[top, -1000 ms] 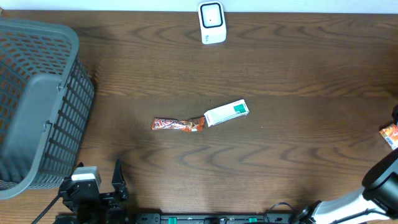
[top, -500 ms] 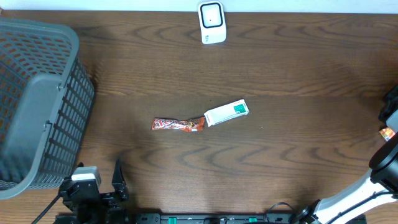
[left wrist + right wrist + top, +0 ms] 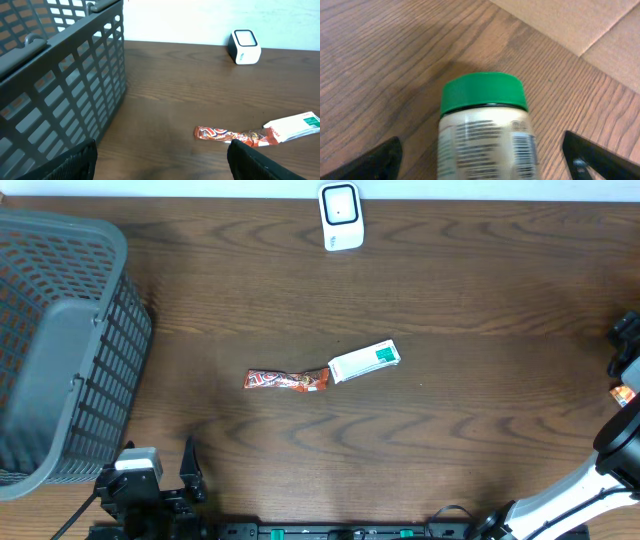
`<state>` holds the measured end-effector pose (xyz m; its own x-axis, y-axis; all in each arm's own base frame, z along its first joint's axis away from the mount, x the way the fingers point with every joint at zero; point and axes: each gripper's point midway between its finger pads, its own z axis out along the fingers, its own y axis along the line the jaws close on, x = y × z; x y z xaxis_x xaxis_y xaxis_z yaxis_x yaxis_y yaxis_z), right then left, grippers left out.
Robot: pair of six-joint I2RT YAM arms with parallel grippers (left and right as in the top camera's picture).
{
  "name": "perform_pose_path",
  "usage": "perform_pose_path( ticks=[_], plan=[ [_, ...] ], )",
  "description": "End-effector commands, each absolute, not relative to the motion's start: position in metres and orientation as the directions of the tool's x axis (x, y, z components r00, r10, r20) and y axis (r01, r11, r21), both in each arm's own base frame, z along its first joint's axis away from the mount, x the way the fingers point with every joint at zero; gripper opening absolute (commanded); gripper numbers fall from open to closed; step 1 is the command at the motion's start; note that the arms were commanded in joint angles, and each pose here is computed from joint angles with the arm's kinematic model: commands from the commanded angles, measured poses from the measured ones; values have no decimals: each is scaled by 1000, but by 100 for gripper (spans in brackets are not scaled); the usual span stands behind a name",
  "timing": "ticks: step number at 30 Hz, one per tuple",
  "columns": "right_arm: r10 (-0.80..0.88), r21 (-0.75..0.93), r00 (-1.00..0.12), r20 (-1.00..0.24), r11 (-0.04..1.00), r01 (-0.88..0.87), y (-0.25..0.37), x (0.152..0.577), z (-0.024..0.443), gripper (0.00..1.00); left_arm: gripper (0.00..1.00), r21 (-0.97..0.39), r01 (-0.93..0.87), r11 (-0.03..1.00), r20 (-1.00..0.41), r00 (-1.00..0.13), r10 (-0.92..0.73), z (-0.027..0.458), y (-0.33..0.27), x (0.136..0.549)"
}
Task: Scan the item barcode
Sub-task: 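Hold the bottle at the right edge and lower it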
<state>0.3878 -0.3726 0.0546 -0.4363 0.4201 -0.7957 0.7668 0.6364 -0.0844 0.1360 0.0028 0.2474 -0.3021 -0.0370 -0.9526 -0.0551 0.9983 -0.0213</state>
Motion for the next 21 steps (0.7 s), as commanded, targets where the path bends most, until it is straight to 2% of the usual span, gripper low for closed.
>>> perform_pose_path(
  ticks=[1, 4, 8, 12, 17, 21],
  plan=[
    [410, -62, -435, -802, 666, 743, -368, 399, 62, 99, 84, -23, -46, 999, -955, -296, -36, 249, 1, 135],
    [400, -18, -432, -808, 717, 697, -353, 409, 79, 99, 84, -23, -46, 999, -955, -296, -36, 249, 1, 135],
    [376, 39, -407, -832, 773, 633, -327, 419, 127, 99, 84, -23, -46, 999, -955, -296, -36, 249, 1, 135],
    [454, 173, -354, -818, 781, 600, -287, 415, 173, 99, 84, -23, -46, 999, -955, -295, -35, 249, 1, 135],
    [630, 370, -405, -662, 745, 555, -214, 400, 182, 99, 84, -23, -46, 999, -955, -296, -36, 249, 1, 135],
    [661, 425, -544, -516, 750, 508, -153, 391, 163, 99, 84, -23, -46, 999, -955, -296, -36, 249, 1, 135]
  ],
)
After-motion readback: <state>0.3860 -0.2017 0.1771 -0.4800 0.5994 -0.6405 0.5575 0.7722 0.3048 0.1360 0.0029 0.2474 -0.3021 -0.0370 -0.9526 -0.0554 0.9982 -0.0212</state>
